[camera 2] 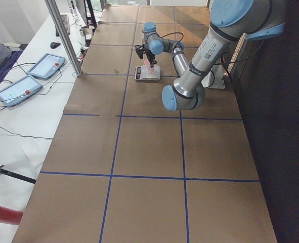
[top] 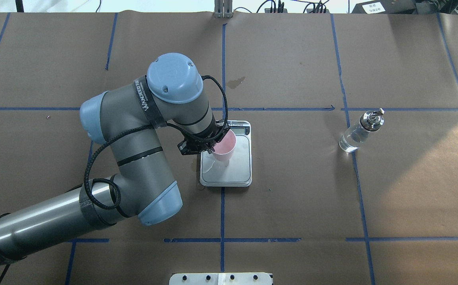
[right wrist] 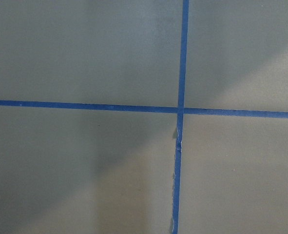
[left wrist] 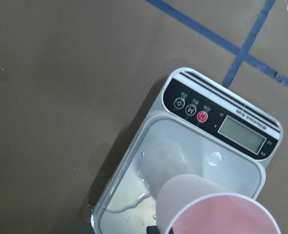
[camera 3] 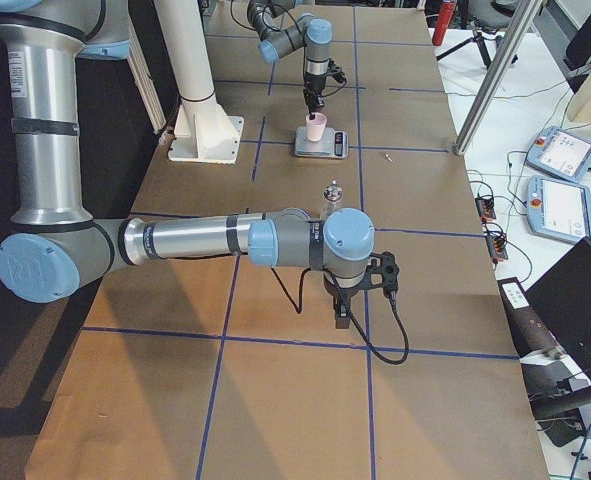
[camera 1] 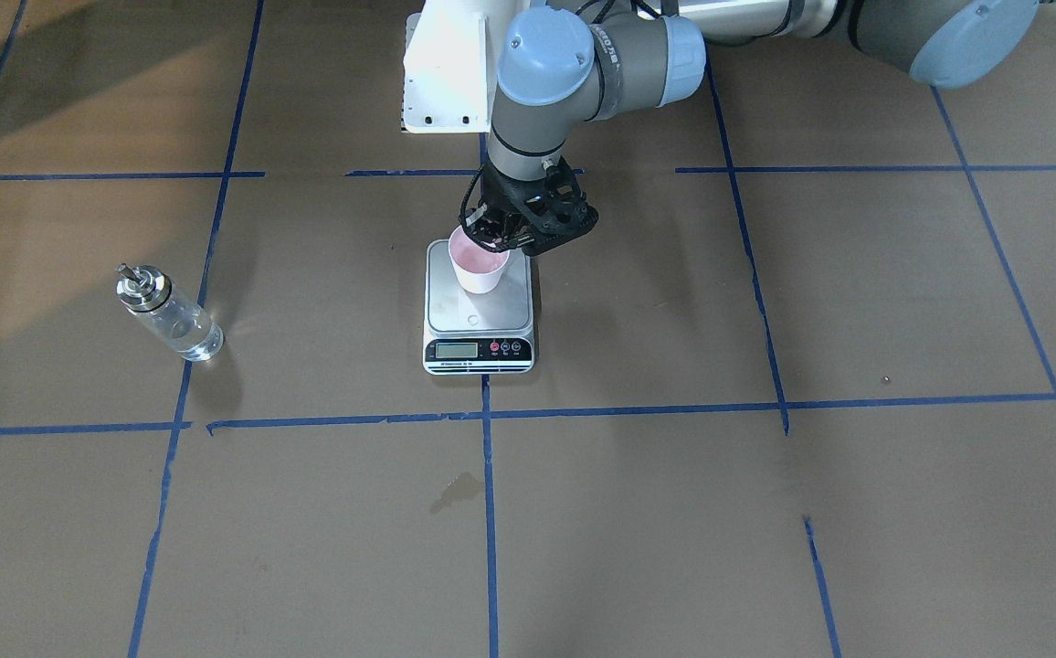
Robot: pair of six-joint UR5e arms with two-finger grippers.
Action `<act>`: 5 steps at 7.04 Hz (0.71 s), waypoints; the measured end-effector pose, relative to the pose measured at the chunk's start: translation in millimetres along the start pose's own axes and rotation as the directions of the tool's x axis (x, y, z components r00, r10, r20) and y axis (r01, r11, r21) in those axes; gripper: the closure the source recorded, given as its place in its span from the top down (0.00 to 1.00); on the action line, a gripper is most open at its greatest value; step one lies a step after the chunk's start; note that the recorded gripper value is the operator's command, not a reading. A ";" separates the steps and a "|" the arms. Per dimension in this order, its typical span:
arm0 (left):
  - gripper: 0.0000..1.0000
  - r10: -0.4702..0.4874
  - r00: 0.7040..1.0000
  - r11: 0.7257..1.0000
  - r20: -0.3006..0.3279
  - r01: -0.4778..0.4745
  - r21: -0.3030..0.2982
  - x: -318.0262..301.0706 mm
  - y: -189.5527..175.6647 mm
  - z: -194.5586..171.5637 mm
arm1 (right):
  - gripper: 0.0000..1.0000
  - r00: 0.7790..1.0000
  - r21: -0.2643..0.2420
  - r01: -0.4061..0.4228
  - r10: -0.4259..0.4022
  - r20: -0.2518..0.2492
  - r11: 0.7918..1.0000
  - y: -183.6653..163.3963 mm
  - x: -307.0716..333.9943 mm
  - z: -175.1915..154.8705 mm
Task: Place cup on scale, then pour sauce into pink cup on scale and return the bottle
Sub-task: 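Carry the pink cup with the left gripper and lower it onto the scale, then open the left gripper and withdraw it while the right gripper reaches toward the glass bottle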
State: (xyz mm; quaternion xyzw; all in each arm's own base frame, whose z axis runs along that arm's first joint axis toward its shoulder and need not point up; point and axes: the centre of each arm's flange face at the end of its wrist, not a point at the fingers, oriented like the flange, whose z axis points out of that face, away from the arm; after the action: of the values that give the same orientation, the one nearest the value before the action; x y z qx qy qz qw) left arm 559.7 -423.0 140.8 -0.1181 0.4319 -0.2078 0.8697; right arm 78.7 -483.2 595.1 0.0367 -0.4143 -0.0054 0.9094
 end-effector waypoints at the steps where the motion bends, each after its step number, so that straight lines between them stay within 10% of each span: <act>1: 0.83 0.006 1.000 1.000 -0.008 -0.006 -0.005 -0.3 2.0 4.1 | 1.00 1.000 0.001 0.001 -0.001 -0.001 1.000 -0.2 -0.2 -0.3; 2: 1.00 0.011 1.000 1.000 -0.016 -0.011 -0.008 0.1 2.3 5.6 | 1.00 1.000 0.002 0.003 -0.003 -0.001 1.000 -1.3 -1.1 -1.1; 5: 1.00 0.038 0.997 0.999 -0.073 -0.038 -0.004 1.1 5.7 -21.6 | 1.00 1.000 0.025 -0.003 0.002 0.030 1.000 -18.3 -17.6 -13.2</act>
State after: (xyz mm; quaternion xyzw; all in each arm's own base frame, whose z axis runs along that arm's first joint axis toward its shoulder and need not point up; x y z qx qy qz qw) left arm 544.4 -419.0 124.8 -0.1045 0.4660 -0.1942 0.8568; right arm 77.5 -499.9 571.9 0.0475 -0.4279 0.0001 0.9026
